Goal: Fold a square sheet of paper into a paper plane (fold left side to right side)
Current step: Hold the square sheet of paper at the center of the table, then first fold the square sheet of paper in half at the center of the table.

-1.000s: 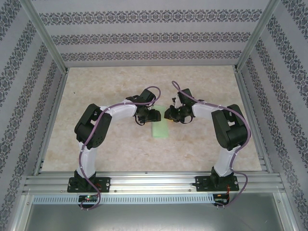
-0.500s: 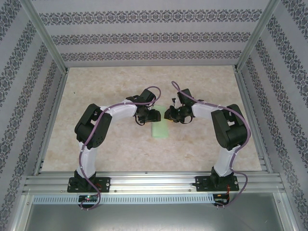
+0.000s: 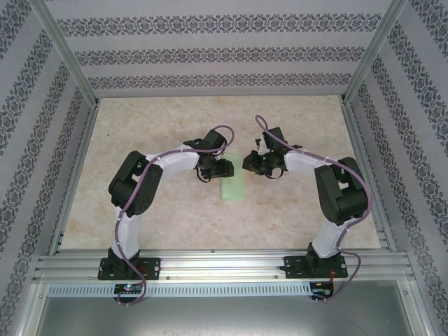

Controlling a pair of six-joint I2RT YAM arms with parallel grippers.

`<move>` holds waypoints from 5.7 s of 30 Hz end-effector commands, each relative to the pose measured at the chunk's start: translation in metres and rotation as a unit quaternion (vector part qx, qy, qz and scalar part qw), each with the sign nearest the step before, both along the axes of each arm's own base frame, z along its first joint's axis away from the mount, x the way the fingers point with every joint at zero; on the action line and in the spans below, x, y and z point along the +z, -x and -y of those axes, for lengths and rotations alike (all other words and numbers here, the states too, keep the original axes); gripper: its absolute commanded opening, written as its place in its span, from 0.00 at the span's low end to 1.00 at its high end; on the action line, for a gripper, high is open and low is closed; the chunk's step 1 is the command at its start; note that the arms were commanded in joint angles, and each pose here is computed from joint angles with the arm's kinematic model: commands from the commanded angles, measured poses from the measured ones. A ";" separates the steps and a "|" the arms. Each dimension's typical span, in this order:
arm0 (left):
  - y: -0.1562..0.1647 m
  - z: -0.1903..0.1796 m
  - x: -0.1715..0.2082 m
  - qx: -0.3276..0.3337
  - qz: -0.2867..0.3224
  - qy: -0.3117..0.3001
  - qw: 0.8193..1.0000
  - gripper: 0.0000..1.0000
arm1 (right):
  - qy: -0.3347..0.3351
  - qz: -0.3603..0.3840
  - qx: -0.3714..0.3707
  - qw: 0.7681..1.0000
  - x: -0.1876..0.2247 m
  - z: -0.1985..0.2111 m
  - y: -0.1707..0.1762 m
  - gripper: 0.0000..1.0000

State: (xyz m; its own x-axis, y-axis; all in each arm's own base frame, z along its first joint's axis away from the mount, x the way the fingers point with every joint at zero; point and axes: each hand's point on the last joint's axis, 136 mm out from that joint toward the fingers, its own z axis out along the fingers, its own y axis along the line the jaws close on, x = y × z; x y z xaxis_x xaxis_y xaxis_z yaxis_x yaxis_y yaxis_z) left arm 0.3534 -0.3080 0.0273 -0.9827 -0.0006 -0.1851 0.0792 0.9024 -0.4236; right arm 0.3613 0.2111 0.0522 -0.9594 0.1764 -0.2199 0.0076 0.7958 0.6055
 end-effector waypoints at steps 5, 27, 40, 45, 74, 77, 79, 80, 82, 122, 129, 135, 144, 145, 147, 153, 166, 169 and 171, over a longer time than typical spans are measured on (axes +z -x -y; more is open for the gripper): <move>0.009 0.017 -0.028 -0.029 -0.009 0.000 1.000 0.61 | -0.017 -0.007 0.009 1.000 -0.003 -0.012 0.002 0.19; 0.009 0.018 -0.027 -0.031 -0.008 0.000 0.999 0.61 | 0.028 -0.083 0.028 0.996 -0.049 -0.016 0.020 0.17; -0.006 0.004 0.046 -0.016 0.051 0.040 0.998 0.66 | 0.050 -0.111 0.028 0.992 -0.069 -0.010 0.029 0.16; -0.004 0.010 0.071 -0.022 0.065 0.079 0.994 0.60 | 0.056 -0.110 0.029 0.992 -0.070 -0.008 0.029 0.16; 0.012 -0.009 -0.022 -0.005 -0.022 0.052 0.998 0.35 | 0.069 -0.115 0.032 0.990 -0.072 -0.005 0.031 0.15; 0.013 -0.015 -0.030 -0.002 -0.025 0.042 0.999 0.35 | 0.067 -0.114 0.033 0.991 -0.072 -0.006 0.031 0.15; 0.015 -0.017 -0.033 -0.003 -0.027 0.037 0.999 0.35 | 0.061 -0.106 0.035 0.992 -0.068 -0.008 0.030 0.16; 0.016 -0.018 -0.034 -0.005 -0.028 0.037 0.999 0.35 | 0.051 -0.095 0.037 0.993 -0.062 -0.011 0.027 0.16; 0.018 -0.018 -0.036 -0.006 -0.031 0.037 0.999 0.35 | 0.025 -0.070 0.045 0.996 -0.045 -0.018 0.020 0.16; 0.052 -0.003 -0.014 -0.119 0.021 0.095 0.988 0.36 | 0.017 -0.085 0.004 0.996 -0.066 -0.040 -0.038 0.14; 0.071 0.003 -0.004 -0.149 0.038 0.123 0.980 0.36 | 0.020 -0.089 0.002 0.996 -0.070 -0.040 -0.038 0.14; 0.083 0.010 0.006 -0.170 0.049 0.146 0.973 0.36 | 0.021 -0.094 0.003 0.995 -0.073 -0.040 -0.036 0.14; 0.102 0.013 0.003 -0.197 0.037 0.149 0.968 0.36 | 0.022 -0.094 0.003 0.995 -0.073 -0.040 -0.036 0.14; 0.104 0.013 0.002 -0.199 0.035 0.147 0.968 0.36 | 0.023 -0.096 0.003 0.995 -0.074 -0.039 -0.036 0.14; 0.110 0.011 0.000 -0.202 0.029 0.143 0.968 0.36 | 0.023 -0.096 0.003 0.995 -0.074 -0.040 -0.036 0.14; 0.122 0.010 0.000 -0.214 0.023 0.143 0.966 0.36 | 0.023 -0.096 0.004 0.995 -0.074 -0.040 -0.037 0.14; 0.121 0.013 0.044 -0.221 0.066 0.174 0.957 0.24 | 0.021 -0.095 0.004 0.995 -0.073 -0.040 -0.037 0.14; 0.098 0.011 0.072 -0.194 0.099 0.191 0.957 0.26 | 0.019 -0.095 0.006 0.995 -0.071 -0.042 -0.037 0.14; 0.084 0.010 0.082 -0.178 0.111 0.200 0.957 0.28 | 0.018 -0.094 0.006 0.995 -0.069 -0.042 -0.037 0.14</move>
State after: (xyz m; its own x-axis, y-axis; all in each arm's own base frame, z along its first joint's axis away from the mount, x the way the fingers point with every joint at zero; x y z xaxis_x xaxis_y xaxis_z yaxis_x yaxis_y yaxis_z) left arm 0.2459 -0.3158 0.0798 -0.8790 0.2764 -0.3885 0.4740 0.5939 -0.6500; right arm 0.4029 0.2670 0.0134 -0.9873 0.1413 -0.0728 0.0625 0.7661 0.6396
